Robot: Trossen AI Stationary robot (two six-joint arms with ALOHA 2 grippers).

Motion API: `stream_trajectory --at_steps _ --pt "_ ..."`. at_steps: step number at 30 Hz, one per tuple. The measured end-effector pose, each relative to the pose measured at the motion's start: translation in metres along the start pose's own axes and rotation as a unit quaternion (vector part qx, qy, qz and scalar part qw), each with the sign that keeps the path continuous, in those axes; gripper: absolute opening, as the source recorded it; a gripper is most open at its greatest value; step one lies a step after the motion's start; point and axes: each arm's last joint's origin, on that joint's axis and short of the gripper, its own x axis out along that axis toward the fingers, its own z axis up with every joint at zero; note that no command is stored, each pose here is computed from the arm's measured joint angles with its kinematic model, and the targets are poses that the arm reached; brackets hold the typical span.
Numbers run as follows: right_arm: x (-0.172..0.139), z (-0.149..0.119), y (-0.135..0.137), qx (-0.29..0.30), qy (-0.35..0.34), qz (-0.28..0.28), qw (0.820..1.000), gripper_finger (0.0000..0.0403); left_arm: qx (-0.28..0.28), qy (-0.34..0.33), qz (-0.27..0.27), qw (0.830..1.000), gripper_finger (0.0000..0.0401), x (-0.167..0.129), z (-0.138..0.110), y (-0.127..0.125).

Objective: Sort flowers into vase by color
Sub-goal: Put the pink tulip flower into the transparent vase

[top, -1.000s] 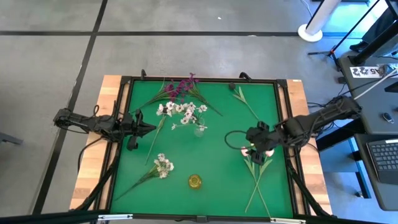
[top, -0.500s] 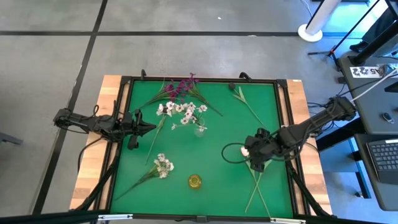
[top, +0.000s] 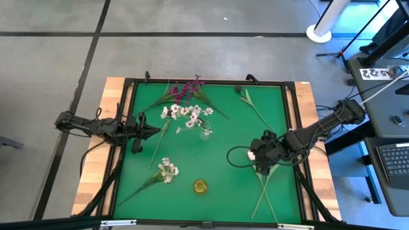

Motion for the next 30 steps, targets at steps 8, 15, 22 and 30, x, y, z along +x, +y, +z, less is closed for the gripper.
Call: stream_trajectory --at_steps 8,15,22,30 --pt "0.000 0.002 0.001 0.003 -0.019 0.001 1.000 0.0303 0.000 0.000 0.000 1.000 0.0000 0.000 0.000 0.000" --pt "0.000 0.005 0.003 0.007 -0.038 0.003 0.999 0.0303 -0.001 0.000 0.000 1.000 0.0000 0.000 0.000 0.000" --pt "0.017 0.002 0.006 0.021 -0.052 0.029 0.998 0.0303 -0.001 0.000 0.000 1.000 0.0000 0.000 0.000 0.000" --pt "0.059 -0.041 -0.001 0.089 0.039 0.032 0.995 0.0303 0.000 0.000 0.000 1.000 0.0000 0.000 0.000 0.000"
